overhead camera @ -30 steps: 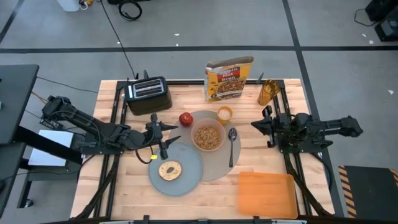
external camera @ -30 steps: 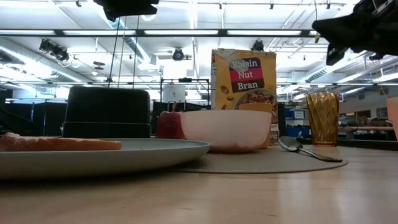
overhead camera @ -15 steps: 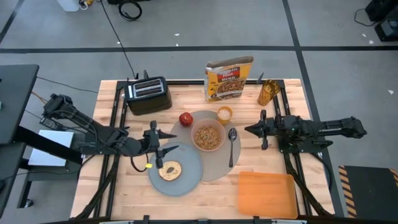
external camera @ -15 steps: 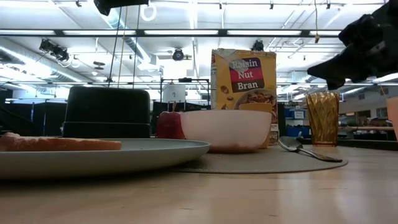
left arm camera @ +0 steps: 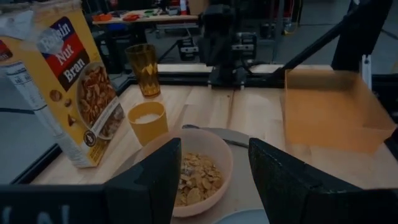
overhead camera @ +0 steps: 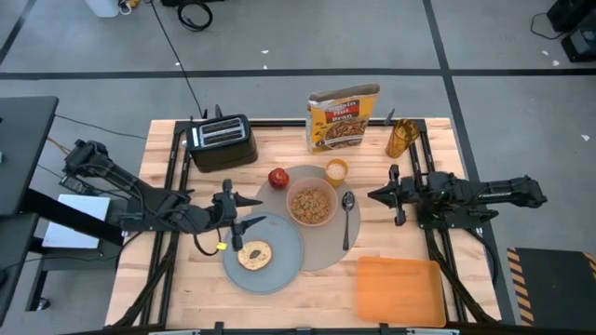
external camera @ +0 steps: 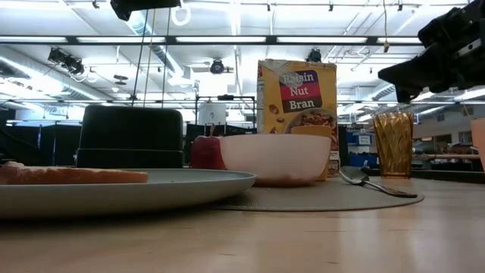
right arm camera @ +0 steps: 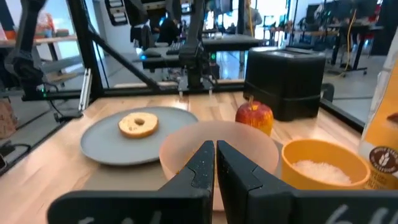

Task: Arrange a breakfast setting
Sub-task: Return to Home Position

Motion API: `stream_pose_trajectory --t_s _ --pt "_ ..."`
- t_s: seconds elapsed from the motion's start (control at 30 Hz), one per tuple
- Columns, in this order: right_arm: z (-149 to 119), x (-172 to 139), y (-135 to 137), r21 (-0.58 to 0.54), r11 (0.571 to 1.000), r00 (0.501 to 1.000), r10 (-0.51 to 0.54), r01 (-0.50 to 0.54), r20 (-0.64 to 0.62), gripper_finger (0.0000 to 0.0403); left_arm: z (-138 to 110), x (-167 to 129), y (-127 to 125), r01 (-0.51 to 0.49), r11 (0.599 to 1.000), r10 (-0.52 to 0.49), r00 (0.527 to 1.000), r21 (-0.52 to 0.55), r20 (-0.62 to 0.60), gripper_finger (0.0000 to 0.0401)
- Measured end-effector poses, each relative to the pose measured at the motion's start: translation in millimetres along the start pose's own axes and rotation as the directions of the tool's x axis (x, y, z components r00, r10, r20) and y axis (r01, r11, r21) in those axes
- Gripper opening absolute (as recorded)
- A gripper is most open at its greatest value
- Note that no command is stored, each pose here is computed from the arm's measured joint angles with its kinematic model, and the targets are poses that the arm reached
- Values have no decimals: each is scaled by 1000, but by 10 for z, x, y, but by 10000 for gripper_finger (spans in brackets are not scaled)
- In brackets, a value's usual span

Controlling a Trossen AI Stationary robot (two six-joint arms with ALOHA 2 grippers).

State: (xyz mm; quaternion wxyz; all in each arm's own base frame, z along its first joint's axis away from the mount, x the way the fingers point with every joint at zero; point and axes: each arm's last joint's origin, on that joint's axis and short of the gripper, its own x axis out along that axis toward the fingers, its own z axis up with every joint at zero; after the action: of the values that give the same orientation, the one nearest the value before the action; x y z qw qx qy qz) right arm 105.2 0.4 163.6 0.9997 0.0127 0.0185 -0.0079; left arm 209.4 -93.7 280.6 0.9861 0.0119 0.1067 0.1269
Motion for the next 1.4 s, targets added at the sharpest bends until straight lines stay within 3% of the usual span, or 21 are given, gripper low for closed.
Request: stream_pose_trajectory --t_s 0.17,0.33,0.5,0.6,0.73,0.9,0.97,1.1,1.27,1.4 --pt "28 -65 -4 6 1000 999 -8 8 47 23 89 -141 100 64 998 -64 998 -14 17 196" --pt "46 -75 -41 -22 995 992 -101 102 70 23 104 -271 226 87 996 -86 995 -19 51 196" --pt "48 -75 -40 -21 995 993 -98 100 71 23 -291 -275 344 208 974 -184 958 -87 222 196" --pt "48 -75 -40 -18 995 993 -97 99 71 22 -614 -330 434 223 969 -186 941 -106 281 196" --pt "52 -75 -40 -19 995 992 -98 99 75 22 -886 -420 577 187 973 -142 945 -134 294 196" --pt "52 -75 -40 -19 995 992 -98 99 75 22 -885 -609 777 47 995 -20 962 -91 272 196" --pt "53 -76 -40 -20 995 992 -98 99 76 22 -884 -698 835 94 992 -68 959 -82 276 196" --pt "53 -76 -40 -20 995 992 -97 99 76 22 -909 -883 927 316 948 -283 898 -47 337 196" --pt "59 -72 -38 -20 995 992 -93 95 81 22 -1029 -821 949 293 956 -268 907 -29 325 196" --pt "57 -66 -37 -21 996 993 -90 92 77 22 -1247 -700 929 334 941 -300 894 -48 331 196"
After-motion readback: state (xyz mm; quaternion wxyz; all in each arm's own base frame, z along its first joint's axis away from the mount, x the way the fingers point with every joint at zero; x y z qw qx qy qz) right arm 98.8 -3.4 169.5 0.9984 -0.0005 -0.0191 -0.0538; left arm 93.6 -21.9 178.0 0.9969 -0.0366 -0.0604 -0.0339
